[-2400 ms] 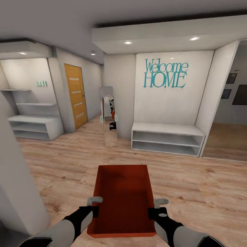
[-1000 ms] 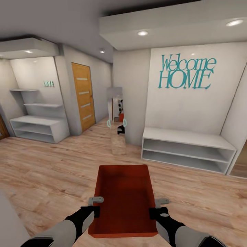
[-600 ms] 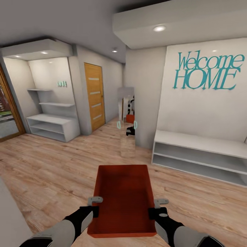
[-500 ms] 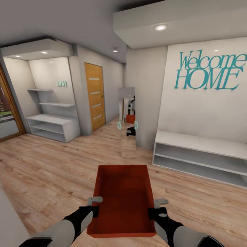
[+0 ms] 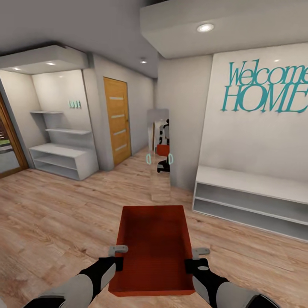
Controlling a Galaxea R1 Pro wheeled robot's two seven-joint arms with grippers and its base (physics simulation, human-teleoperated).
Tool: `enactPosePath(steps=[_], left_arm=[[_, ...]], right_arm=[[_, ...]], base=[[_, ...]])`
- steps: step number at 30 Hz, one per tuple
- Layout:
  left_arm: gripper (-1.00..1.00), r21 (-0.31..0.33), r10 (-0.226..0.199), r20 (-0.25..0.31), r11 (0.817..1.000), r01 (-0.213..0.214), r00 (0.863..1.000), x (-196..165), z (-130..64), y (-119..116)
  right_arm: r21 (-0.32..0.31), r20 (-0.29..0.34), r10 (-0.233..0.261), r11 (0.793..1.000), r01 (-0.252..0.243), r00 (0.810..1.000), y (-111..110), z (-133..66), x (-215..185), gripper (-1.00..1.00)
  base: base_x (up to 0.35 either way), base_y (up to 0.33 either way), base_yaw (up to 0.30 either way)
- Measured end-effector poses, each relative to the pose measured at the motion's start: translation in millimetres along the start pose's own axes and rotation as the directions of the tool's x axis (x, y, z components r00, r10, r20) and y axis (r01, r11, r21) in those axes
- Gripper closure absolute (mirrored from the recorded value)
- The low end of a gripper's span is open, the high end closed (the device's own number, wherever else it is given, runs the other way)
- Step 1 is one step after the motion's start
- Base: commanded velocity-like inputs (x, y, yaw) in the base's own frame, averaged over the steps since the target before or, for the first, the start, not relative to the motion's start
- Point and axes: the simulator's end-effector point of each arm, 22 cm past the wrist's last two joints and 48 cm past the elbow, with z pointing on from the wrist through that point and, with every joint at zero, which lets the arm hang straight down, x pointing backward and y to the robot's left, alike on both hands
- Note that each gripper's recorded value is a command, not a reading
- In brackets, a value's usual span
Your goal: Move the two storage containers from the living room to the garage. In the garage, place one container on the floor and stack the other container on top of it (either order is fine).
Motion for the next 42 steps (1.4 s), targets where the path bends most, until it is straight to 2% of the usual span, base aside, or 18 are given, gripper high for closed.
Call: enactPosePath(steps=[13,36,42], left_arm=[[1.0,-0.003,0.0,0.0,1.0,0.0,1.0,0.2,-0.6,-3.0],[1.0,-0.005,-0.001,0.0,1.0,0.001,1.0,0.3,-1.2,-5.4],[1.0,0.0,0.001,0.0,1.0,-0.001,1.0,0.1,0.1,0.5]], right_arm=[[-0.003,0.0,0.0,1.0,0.0,1.0,-2.9,0.7,0.2,1.0],[-0.005,0.0,0.0,1.0,0.0,1.0,-5.4,1.3,0.3,1.0],[0.0,-0.001,0.0,1.0,0.0,1.0,0.5,-0.1,0.4,1.0]], base=[[0.323,0.0,0.027],[0.323,0.0,0.261],[0.323,0.0,0.091]])
